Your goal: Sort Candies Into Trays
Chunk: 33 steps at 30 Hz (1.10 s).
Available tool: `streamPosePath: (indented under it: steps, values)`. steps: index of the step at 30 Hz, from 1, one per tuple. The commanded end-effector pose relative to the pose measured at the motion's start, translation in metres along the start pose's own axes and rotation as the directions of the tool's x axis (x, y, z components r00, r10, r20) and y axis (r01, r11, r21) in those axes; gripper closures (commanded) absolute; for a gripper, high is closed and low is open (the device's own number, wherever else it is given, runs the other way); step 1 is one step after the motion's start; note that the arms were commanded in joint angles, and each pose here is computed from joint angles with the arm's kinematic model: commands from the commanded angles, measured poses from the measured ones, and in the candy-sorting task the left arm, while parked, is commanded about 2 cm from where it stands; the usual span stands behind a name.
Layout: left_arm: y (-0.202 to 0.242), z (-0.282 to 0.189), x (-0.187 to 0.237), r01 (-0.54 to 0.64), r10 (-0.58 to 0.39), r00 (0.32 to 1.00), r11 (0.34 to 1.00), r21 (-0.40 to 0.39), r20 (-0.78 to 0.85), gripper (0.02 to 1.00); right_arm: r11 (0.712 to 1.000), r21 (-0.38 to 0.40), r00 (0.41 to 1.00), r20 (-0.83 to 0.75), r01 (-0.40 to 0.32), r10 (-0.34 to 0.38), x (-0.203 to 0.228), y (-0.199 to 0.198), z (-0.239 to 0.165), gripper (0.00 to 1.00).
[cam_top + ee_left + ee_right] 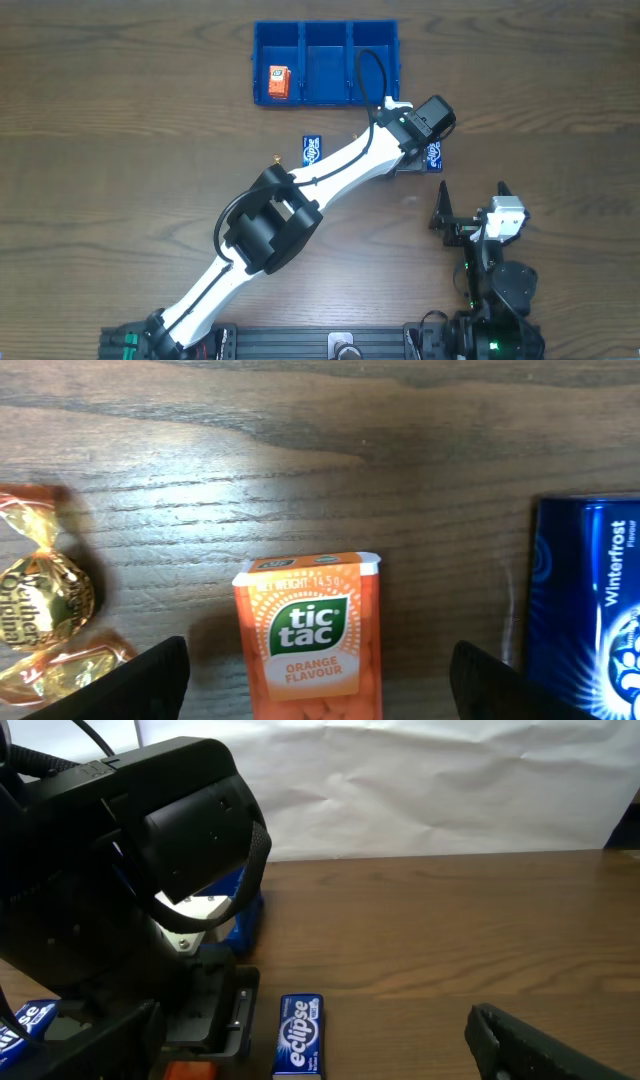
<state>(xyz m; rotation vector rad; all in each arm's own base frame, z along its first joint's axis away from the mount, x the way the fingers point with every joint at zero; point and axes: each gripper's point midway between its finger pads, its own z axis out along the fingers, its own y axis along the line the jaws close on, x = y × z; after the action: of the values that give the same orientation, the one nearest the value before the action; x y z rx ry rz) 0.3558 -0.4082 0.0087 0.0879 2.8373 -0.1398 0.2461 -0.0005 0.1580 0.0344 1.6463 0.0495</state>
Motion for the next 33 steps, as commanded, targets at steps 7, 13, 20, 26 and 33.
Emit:
streamPosePath:
  steps: [7,13,20,26,33]
  values:
    - [0.002,0.007,0.0,-0.021,0.022,1.0,0.999,-0.032,0.015,0.246,1.0,0.001,1.0,-0.002,-0.012,0.012,0.002,0.0,0.0,0.003]
    - [0.001,0.009,-0.001,-0.02,0.021,1.0,0.999,-0.028,0.017,0.38,1.0,0.001,1.0,-0.002,-0.012,0.012,0.002,0.0,0.0,0.003]
    - [0.002,0.011,0.001,-0.021,0.021,1.0,0.999,-0.03,0.011,0.432,1.0,0.001,1.0,-0.002,-0.012,0.012,0.002,0.0,0.0,0.003]
    - [0.004,0.018,0.004,-0.018,0.018,1.0,0.999,-0.035,-0.003,0.461,1.0,0.001,1.0,-0.002,-0.012,0.012,0.002,0.0,0.0,0.005]
    - [0.003,0.018,0.003,-0.017,0.017,1.0,0.999,-0.031,0.0,0.728,1.0,0.001,1.0,-0.002,-0.012,0.012,0.002,0.0,0.0,0.003]
